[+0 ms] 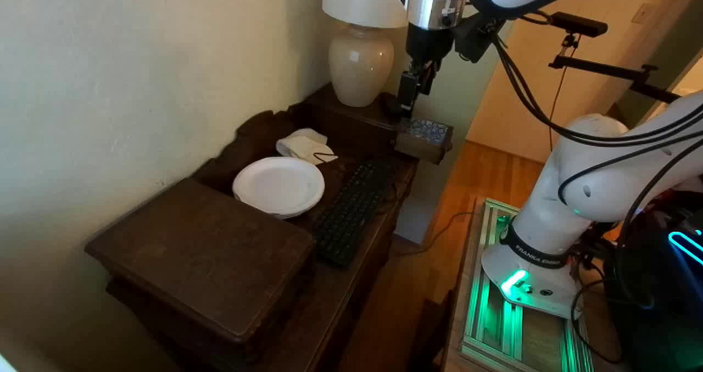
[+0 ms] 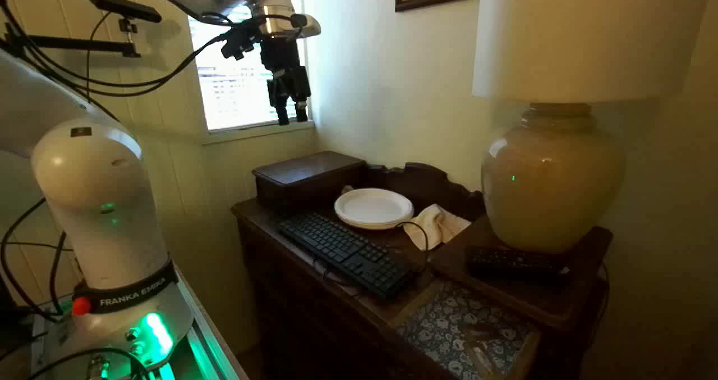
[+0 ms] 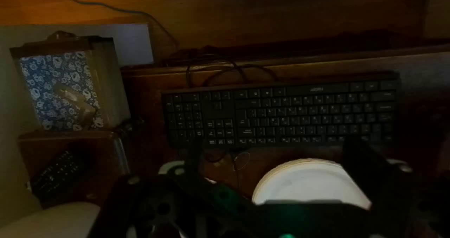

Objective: Press the backspace key on the keyboard

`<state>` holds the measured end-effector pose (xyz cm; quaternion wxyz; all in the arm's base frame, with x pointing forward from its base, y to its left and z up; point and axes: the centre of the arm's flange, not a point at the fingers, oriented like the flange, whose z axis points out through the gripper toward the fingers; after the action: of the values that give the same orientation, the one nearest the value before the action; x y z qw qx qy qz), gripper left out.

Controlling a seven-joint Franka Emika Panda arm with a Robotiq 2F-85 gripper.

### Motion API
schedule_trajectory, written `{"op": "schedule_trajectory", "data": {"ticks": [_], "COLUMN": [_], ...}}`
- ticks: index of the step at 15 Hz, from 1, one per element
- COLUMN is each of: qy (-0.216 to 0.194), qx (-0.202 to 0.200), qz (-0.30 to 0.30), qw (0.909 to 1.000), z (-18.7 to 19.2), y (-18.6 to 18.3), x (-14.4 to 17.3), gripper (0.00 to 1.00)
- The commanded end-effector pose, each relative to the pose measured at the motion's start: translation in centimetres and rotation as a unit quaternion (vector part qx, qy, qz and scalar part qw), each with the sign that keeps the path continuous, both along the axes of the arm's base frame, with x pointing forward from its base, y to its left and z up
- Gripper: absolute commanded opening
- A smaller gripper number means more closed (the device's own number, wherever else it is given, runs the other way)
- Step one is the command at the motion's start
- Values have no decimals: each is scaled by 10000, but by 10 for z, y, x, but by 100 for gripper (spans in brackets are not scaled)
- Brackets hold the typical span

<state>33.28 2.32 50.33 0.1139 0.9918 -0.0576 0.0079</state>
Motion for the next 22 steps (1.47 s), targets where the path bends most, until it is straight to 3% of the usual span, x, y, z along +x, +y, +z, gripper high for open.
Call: {"op": "schedule_trajectory", "data": {"ticks": [1, 7, 11, 12, 13, 22], "qy": [0, -36, -358, -393, -401, -314], "qx": [0, 66, 257, 343, 438, 774], "qz": [0, -52, 175, 228, 289, 680], "qw": [10000, 10000, 9989, 9984, 9978, 9942], "z": [0, -10, -33, -44, -52, -140], "y": [0, -8, -30, -39, -45, -90], "x": [0, 13, 34, 40, 43, 86], "gripper": [100, 100, 100, 75, 74, 9]}}
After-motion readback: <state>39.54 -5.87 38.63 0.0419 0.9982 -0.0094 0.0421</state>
